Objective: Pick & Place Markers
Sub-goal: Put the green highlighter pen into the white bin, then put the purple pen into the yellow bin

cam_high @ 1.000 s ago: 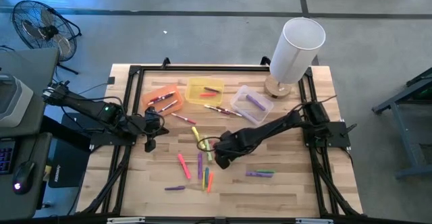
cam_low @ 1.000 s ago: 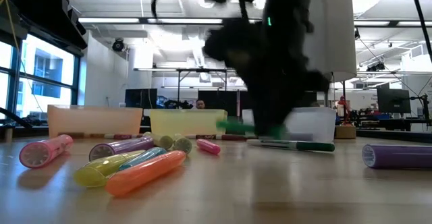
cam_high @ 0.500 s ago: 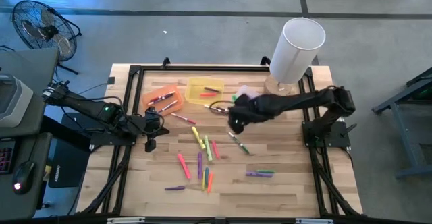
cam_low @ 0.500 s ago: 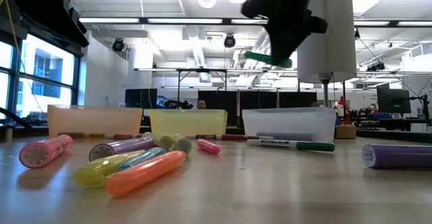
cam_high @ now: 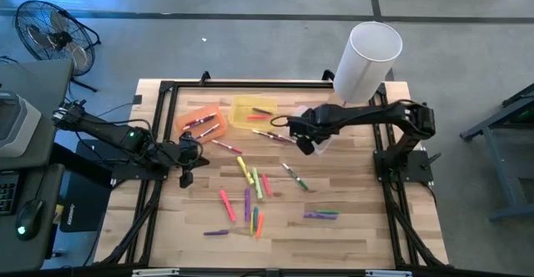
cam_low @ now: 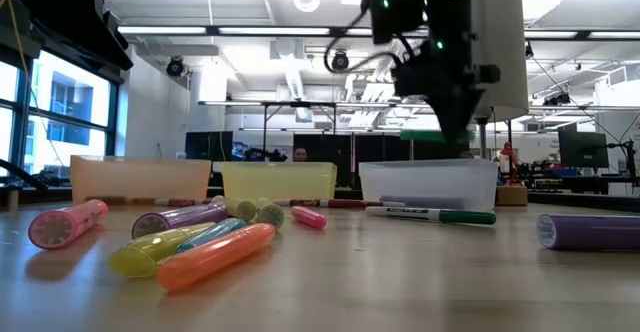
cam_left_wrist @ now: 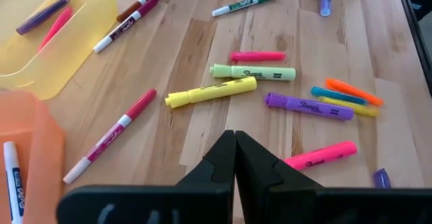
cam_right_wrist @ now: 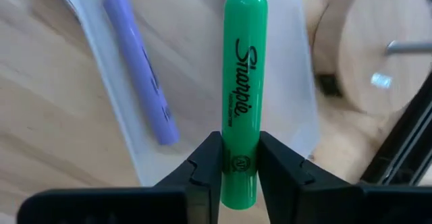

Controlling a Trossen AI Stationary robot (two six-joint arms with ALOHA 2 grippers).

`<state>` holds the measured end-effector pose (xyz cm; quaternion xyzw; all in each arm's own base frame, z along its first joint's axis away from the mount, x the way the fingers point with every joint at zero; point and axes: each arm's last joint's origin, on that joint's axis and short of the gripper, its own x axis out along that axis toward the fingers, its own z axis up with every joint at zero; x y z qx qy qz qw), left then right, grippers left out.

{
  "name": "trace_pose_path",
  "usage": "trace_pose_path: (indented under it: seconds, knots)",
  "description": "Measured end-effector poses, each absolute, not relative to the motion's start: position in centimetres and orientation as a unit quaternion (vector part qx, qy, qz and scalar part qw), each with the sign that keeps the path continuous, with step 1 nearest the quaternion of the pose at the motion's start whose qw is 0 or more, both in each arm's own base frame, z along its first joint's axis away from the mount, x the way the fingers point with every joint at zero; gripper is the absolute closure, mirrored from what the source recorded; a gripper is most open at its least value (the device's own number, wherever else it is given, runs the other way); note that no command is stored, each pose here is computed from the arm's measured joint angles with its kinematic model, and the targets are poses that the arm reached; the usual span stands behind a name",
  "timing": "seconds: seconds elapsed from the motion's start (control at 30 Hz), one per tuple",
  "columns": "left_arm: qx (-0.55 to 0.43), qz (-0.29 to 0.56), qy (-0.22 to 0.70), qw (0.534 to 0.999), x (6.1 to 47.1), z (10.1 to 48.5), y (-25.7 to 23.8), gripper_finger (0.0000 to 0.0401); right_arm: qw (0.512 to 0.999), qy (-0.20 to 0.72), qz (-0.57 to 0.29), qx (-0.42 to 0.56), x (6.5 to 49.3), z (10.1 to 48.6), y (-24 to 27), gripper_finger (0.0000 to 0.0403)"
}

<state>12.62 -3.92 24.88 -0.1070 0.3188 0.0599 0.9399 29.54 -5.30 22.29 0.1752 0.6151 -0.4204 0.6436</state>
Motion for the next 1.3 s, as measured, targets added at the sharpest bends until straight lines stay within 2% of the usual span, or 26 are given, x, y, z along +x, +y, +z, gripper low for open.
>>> trace_pose_path:
  seconds: [0.23, 0.63, 0.77, 1.03, 1.2, 1.3]
  knots:
    - [-0.107, 0.060, 0.319, 0.940, 12.6, 24.9, -3.9, 0.0401, 0.622, 0.626, -0.430, 0.191, 28.4, 19.7, -4.9, 0.0319]
    - [-0.093, 0.097, 0.304, 0.943, 12.6, 24.9, -3.7, 0.0398, 0.648, 0.598, -0.431, 0.193, 29.5, 21.0, -4.1, 0.0309]
    - [-0.094, 0.101, 0.302, 0.943, 12.6, 24.9, -3.7, 0.0372, 0.663, 0.579, -0.432, 0.196, 29.6, 22.1, -3.7, 0.0309]
    - [-0.134, 0.134, 0.288, 0.939, 12.7, 25.0, -3.5, 0.0277, 0.722, 0.480, -0.445, 0.225, 27.1, 26.1, 0.5, 0.0308]
    - [-0.133, 0.114, 0.291, 0.940, 13.0, 25.0, -3.8, 0.0262, 0.773, 0.396, -0.427, 0.251, 24.8, 27.0, 4.7, 0.0308]
    - [-0.126, 0.105, 0.284, 0.945, 13.9, 25.0, -4.2, 0.0262, 0.800, 0.379, -0.390, 0.255, 24.0, 26.3, 6.8, 0.0308]
